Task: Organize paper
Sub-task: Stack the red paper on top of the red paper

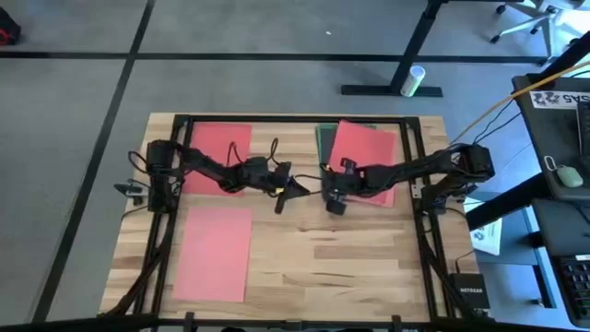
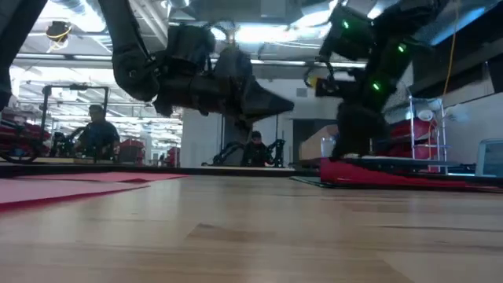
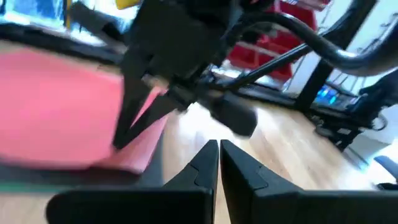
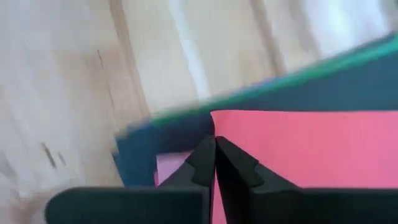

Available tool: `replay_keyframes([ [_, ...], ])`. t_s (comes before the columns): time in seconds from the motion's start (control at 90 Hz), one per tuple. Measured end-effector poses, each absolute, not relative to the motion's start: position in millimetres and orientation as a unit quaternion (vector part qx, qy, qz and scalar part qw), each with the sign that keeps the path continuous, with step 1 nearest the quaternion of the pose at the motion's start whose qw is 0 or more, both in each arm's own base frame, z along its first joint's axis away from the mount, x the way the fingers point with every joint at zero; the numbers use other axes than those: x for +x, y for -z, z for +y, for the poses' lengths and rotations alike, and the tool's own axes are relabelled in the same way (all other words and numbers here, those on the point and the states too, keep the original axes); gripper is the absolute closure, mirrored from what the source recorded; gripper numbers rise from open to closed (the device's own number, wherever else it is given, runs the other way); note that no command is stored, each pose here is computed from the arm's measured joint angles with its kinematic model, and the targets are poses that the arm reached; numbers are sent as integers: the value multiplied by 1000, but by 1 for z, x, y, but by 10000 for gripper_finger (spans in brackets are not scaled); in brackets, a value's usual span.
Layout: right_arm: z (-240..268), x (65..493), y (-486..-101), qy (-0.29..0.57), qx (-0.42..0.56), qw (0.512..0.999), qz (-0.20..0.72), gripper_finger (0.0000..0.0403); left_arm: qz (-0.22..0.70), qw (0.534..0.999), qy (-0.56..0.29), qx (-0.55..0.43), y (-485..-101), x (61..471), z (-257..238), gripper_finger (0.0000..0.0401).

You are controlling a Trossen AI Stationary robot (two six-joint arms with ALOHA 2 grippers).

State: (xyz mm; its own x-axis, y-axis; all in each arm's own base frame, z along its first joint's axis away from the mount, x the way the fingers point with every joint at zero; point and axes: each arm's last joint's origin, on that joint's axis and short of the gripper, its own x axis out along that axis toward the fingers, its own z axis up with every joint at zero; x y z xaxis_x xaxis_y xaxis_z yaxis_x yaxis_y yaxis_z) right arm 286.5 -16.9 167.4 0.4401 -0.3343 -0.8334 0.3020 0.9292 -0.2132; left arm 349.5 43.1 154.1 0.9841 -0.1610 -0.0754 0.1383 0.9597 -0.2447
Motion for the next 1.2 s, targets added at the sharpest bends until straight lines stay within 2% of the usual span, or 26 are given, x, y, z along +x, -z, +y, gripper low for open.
replay_keyframes([
  [0.333,-21,311,-203,164,-34,886,432,403,-59,991,100,-73,-239,324,29,401],
  [0.511,-27,318,-209,145,-31,909,390,403,-104,989,80,-64,-268,295,28,401],
  [0.722,-41,323,-213,140,-18,922,362,403,-110,991,15,-73,-258,253,27,401],
  [0.9,-51,336,-217,116,-6,931,347,403,-92,990,-3,-103,-242,230,30,401],
  [1.2,-62,390,-230,53,-24,946,320,403,-94,988,-45,-113,-230,204,31,401],
])
